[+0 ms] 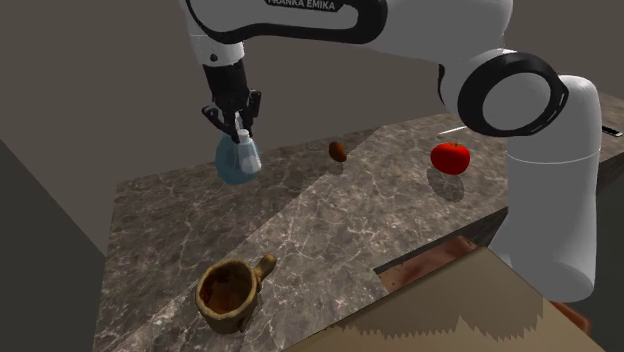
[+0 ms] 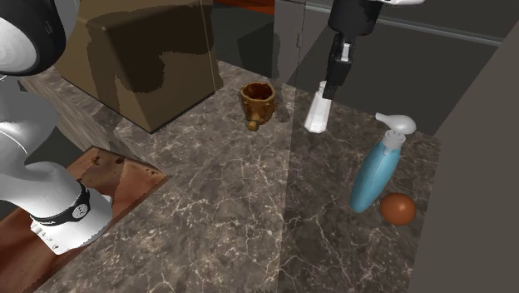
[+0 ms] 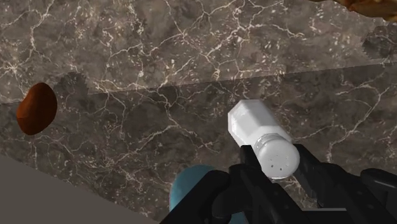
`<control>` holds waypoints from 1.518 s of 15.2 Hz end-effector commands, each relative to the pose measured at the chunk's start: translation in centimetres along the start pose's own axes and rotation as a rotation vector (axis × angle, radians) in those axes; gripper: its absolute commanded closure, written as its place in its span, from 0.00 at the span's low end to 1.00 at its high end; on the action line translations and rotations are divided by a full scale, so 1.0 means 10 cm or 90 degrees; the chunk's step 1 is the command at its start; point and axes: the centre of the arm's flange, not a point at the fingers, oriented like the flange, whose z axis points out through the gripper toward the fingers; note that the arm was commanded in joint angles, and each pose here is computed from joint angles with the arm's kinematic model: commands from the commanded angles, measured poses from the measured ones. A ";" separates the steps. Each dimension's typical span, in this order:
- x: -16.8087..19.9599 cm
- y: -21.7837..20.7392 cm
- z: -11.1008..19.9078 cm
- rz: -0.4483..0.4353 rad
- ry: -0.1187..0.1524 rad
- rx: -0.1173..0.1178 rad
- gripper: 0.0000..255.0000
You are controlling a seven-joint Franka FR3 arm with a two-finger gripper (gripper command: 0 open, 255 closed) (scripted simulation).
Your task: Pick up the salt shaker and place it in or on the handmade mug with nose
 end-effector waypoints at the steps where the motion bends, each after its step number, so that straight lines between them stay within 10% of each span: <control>1: 0.01 0.00 -0.11 0.000 0.000 0.000 1.00; 23: -1.88 -1.71 -0.44 0.000 0.000 0.000 1.00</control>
